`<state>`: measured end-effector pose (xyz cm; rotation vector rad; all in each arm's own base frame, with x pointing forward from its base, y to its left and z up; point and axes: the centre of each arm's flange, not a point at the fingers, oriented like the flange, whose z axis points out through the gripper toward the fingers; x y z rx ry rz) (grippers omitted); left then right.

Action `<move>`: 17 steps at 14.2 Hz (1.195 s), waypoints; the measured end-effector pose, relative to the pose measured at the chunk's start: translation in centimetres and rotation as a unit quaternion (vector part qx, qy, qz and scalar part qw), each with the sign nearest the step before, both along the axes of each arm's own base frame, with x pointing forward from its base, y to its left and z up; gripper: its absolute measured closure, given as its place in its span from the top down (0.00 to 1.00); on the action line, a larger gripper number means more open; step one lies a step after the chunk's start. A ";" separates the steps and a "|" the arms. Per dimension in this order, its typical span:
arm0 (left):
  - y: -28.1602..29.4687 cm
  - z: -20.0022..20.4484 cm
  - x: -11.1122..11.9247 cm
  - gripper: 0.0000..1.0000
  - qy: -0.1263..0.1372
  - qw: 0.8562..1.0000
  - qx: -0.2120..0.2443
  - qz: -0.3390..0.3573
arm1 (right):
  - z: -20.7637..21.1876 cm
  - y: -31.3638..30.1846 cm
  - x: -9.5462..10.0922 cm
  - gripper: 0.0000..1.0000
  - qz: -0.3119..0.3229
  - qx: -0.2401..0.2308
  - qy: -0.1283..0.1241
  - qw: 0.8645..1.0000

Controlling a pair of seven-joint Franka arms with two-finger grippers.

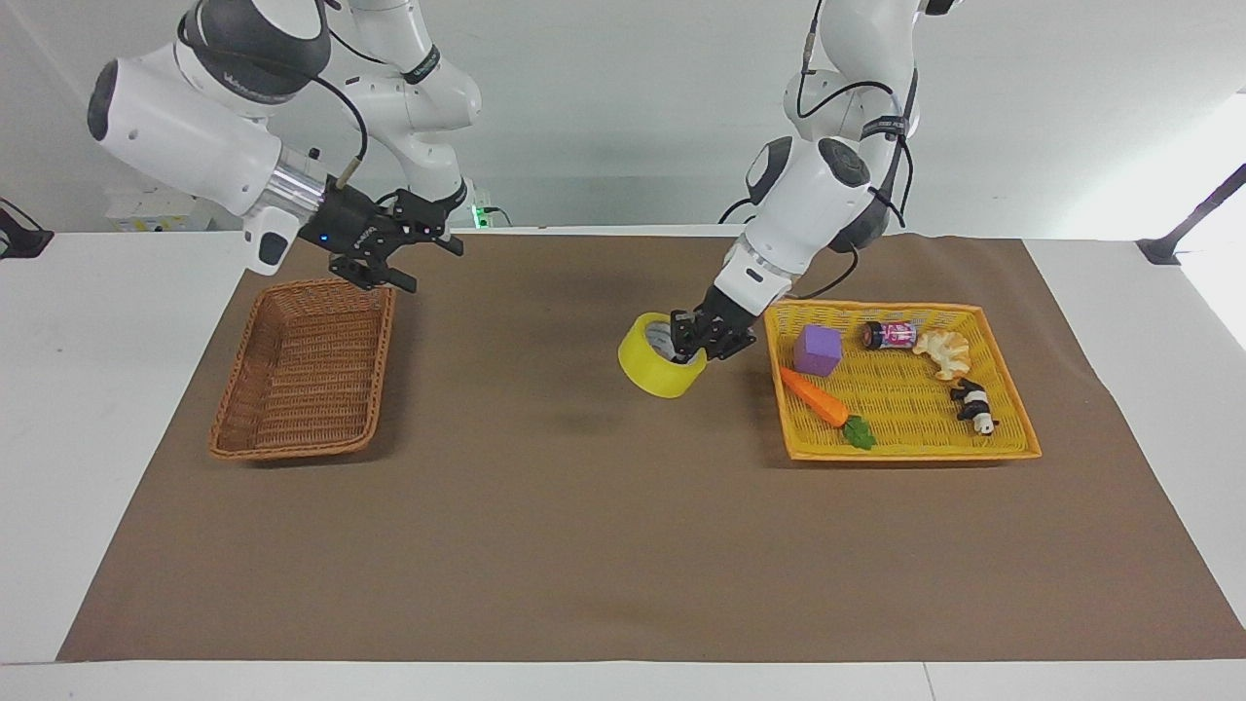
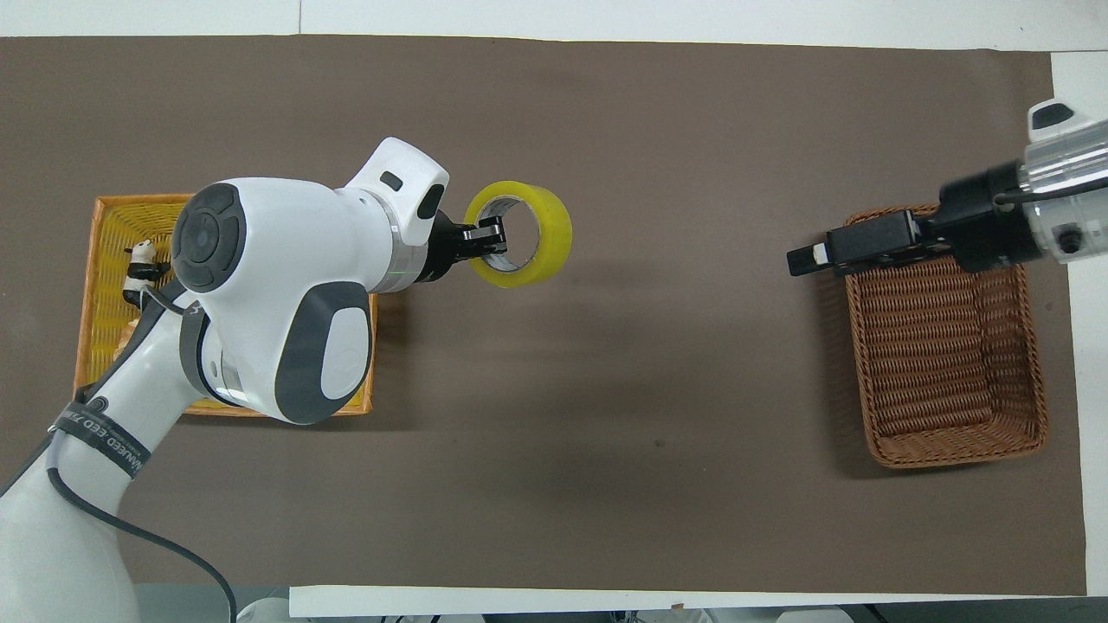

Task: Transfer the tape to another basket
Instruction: 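Lift the tape with the left gripper while the right gripper approaches, then grasp the tape rim with the right gripper beside the left gripper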

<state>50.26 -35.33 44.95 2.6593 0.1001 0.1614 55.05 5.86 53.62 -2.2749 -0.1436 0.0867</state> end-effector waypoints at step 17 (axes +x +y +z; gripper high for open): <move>-0.1 -0.2 -0.2 0.22 0.003 1.000 0.004 -0.013 | -11.3 16.6 3.5 1.00 -0.054 0.129 -0.015 0.990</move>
